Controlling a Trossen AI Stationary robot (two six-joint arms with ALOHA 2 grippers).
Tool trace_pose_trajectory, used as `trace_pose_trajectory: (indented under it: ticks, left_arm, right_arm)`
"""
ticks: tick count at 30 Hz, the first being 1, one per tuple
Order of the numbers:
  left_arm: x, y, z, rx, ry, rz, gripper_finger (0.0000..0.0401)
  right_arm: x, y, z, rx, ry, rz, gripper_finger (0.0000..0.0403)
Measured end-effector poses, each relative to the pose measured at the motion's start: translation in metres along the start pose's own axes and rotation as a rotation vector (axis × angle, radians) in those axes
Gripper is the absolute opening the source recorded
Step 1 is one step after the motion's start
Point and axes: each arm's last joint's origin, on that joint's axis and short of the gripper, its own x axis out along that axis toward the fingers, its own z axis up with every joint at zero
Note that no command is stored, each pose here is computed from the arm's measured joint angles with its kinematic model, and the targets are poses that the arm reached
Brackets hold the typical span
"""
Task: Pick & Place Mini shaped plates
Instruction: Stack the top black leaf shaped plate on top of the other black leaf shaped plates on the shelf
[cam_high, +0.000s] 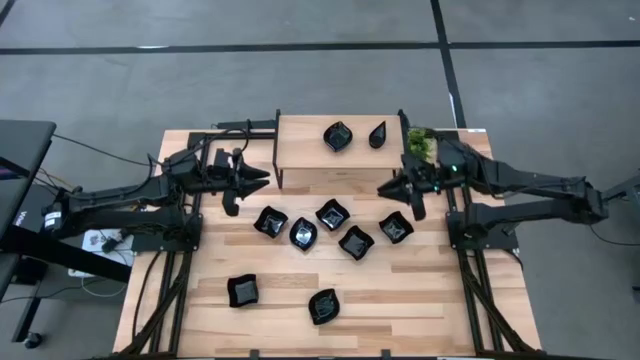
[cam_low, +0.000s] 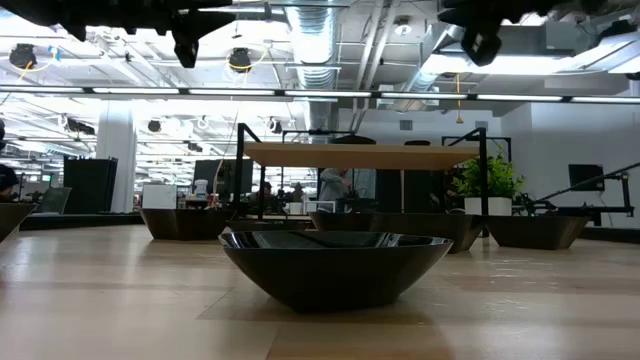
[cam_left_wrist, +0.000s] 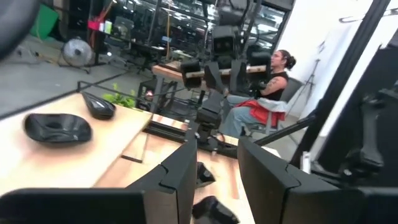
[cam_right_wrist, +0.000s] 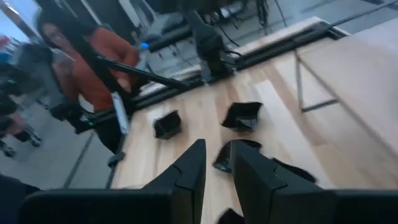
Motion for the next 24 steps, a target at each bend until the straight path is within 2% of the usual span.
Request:
trace_pose_trajectory:
  ticks: [6, 13, 17, 21, 24]
  left_arm:
    - [0.009, -0.017, -0.003, -0.028, 0.024, -0.044, 0.0118]
    - [0.046, -0.052, 0.006, -0.036, 0.081, -0.070, 0.0118]
    - [0.073, -0.068, 0.006, -0.058, 0.269, -0.010, 0.0118]
    - [0.096, -0.070, 0.002, -0.196, 0.473, 0.103, 0.0118]
    - [0.109, -0.063, -0.006, -0.389, 0.507, 0.186, 0.0118]
  right_arm:
    - [-0.009, 0.004, -0.035, 0.007, -0.120, 0.041, 0.0071]
    - [-0.021, 0.005, -0.060, -0.012, -0.243, 0.088, 0.0071]
    - [-0.026, 0.002, -0.070, -0.009, -0.263, 0.066, 0.0071]
    - [-0.031, 0.002, -0.072, -0.009, -0.293, 0.067, 0.0071]
    - [-0.035, 0.002, -0.071, -0.009, -0.317, 0.067, 0.0071]
